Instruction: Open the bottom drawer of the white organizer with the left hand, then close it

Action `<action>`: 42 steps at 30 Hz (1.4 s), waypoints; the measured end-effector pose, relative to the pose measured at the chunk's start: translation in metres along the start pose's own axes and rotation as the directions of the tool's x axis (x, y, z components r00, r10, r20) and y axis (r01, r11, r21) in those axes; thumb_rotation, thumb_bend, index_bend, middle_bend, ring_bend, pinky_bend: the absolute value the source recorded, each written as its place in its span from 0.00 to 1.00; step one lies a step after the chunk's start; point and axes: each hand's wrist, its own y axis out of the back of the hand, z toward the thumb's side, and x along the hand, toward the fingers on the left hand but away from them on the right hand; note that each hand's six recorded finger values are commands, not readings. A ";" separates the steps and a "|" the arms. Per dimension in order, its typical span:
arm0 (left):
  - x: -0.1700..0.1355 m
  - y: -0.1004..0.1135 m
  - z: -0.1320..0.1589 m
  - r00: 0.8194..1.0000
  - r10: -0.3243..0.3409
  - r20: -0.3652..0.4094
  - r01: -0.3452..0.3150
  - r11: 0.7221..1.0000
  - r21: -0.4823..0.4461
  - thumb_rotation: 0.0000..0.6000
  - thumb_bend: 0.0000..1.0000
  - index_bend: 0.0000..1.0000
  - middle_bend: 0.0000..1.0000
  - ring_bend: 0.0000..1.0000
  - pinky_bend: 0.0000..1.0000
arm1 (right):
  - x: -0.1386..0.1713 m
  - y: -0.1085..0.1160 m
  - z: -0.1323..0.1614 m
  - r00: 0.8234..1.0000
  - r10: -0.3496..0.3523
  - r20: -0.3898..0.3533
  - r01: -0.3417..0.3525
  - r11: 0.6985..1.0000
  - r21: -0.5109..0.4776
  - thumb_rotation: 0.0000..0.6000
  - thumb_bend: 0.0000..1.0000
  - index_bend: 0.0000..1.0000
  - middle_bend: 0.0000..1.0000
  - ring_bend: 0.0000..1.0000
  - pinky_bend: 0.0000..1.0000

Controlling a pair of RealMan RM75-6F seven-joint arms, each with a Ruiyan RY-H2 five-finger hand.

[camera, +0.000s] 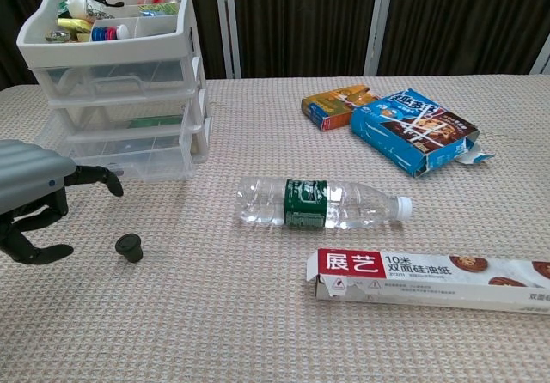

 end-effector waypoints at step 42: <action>0.049 -0.029 0.032 0.998 -0.064 -0.021 0.064 0.998 0.005 1.00 0.47 0.46 0.91 0.87 0.85 | 0.000 0.001 -0.001 1.000 0.000 0.000 0.000 1.000 -0.008 1.00 0.01 0.16 0.00 0.00 0.00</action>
